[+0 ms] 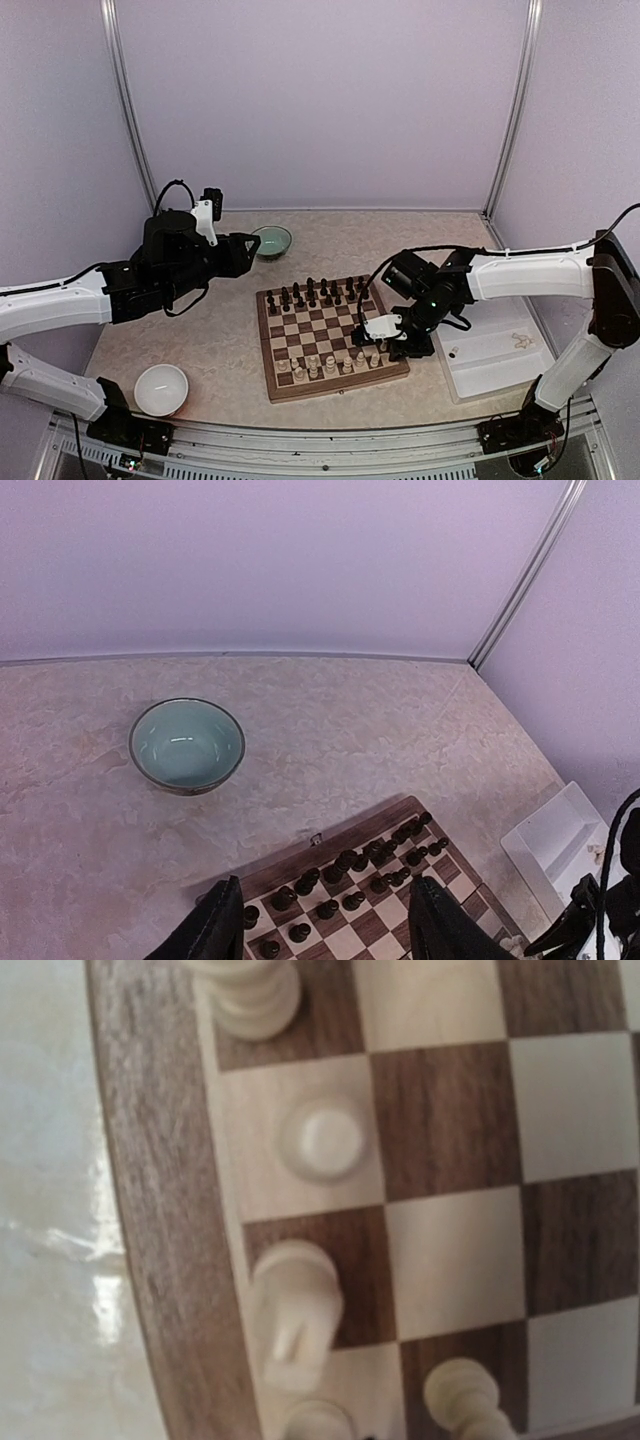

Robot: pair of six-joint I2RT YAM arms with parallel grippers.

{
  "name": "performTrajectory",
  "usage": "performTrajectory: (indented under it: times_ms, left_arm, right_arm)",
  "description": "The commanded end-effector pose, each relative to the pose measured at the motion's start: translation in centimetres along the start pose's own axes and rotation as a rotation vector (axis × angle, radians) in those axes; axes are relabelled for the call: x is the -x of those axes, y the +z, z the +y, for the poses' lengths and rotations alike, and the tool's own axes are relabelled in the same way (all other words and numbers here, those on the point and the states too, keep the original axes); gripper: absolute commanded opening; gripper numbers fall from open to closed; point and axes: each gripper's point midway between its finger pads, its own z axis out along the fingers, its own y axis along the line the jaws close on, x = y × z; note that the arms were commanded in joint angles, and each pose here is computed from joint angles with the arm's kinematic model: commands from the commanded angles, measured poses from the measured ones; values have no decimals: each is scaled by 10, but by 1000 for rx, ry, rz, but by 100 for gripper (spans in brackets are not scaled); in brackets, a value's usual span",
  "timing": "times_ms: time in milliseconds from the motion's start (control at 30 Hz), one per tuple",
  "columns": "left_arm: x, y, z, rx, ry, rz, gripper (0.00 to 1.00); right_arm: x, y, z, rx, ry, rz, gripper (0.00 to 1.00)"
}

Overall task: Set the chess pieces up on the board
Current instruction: Place the rook at h1.

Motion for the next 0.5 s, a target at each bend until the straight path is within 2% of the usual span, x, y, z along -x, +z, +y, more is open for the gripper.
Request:
performTrajectory:
  times_ms: [0, 200, 300, 467]
  left_arm:
    - [-1, 2, 1, -5, -9, -2, 56]
    - [1, 3, -3, -23, -14, 4, 56]
    - [8, 2, -10, -49, -9, 0, 56]
    - [18, 8, -36, -143, 5, 32, 58]
  right_arm:
    - [12, -4, -4, -22, -12, -22, 26]
    - [26, -32, -2, -21, -12, -74, 30]
    - [28, -54, -4, -62, -10, -102, 35]
    - [-8, -83, -22, -135, 92, -127, 36]
